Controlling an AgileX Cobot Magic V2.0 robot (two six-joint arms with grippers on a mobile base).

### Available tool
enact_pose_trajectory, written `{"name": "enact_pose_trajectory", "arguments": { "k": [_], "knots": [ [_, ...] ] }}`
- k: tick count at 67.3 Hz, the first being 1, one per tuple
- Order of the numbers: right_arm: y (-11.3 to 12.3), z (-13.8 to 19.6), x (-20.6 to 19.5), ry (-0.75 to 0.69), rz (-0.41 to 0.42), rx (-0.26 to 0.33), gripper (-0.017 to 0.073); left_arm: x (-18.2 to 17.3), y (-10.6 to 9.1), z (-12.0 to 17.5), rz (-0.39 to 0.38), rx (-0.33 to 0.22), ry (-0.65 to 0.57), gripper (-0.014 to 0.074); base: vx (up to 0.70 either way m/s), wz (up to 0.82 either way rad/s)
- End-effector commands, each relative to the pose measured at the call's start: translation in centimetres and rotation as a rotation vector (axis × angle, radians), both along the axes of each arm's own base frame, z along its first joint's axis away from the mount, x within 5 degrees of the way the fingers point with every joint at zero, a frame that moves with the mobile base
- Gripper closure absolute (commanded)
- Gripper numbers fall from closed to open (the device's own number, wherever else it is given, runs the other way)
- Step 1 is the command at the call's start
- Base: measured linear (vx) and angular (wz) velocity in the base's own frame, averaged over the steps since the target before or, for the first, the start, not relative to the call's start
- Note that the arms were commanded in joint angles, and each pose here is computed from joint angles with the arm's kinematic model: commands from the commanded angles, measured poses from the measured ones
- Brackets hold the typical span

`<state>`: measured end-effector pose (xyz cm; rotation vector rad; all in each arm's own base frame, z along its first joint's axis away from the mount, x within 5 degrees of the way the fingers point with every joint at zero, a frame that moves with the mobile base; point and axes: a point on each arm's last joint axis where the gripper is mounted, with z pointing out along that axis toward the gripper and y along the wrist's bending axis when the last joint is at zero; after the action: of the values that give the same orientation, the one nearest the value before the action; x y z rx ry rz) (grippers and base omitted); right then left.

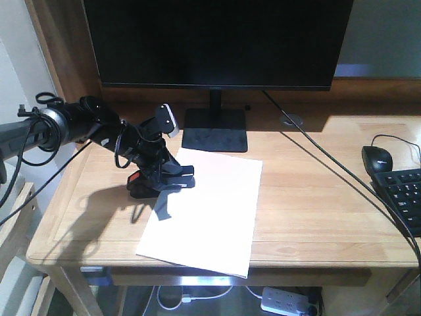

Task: Grab stapler and paper to desk for stapling
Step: 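Open the left gripper and lift it away from the stapler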

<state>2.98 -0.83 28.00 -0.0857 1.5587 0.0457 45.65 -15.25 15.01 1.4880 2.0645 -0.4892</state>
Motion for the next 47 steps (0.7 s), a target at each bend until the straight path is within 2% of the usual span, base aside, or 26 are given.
{"name": "enact_pose_trajectory", "arguments": {
  "k": [1,6,9,14,19,23,31,38,47],
  "knots": [
    [0.1,1.3,-0.4,-0.093,0.012,-0.01,0.0,-0.3,0.5,5.0,0.029,0.058,-0.021,0.06,0.0,0.0],
    [0.1,1.3,-0.4,-0.093,0.012,-0.01,0.0,-0.3,1.0,7.3,0.104,0.097,-0.002,0.06,0.0,0.0],
    [0.1,1.3,-0.4,-0.093,0.012,-0.01,0.0,-0.3,1.6,9.3,0.162,0.138,-0.004,0.06,0.0,0.0],
    [0.1,1.3,-0.4,-0.093,0.012,-0.01,0.0,-0.5,2.5,11.8,0.304,0.187,0.012,0.06,0.0,0.0],
    [0.1,1.3,-0.4,-0.093,0.012,-0.01,0.0,-0.8,3.5,14.9,0.475,0.206,-0.003,0.06,0.0,0.0],
    [0.1,1.3,-0.4,-0.093,0.012,-0.01,0.0,-1.1,4.2,17.0,0.624,0.195,-0.007,0.06,0.0,0.0],
    [0.1,1.3,-0.4,-0.093,0.012,-0.01,0.0,-2.4,5.5,21.1,0.938,0.12,0.023,0.06,0.0,0.0],
    [0.1,1.3,-0.4,-0.093,0.012,-0.01,0.0,-2.9,6.7,23.8,1.105,0.074,-0.055,0.06,0.0,0.0],
    [0.1,1.3,-0.4,-0.093,0.012,-0.01,0.0,-4.1,7.8,26.6,1.261,-0.016,-0.14,0.06,0.0,0.0]
  ]
}}
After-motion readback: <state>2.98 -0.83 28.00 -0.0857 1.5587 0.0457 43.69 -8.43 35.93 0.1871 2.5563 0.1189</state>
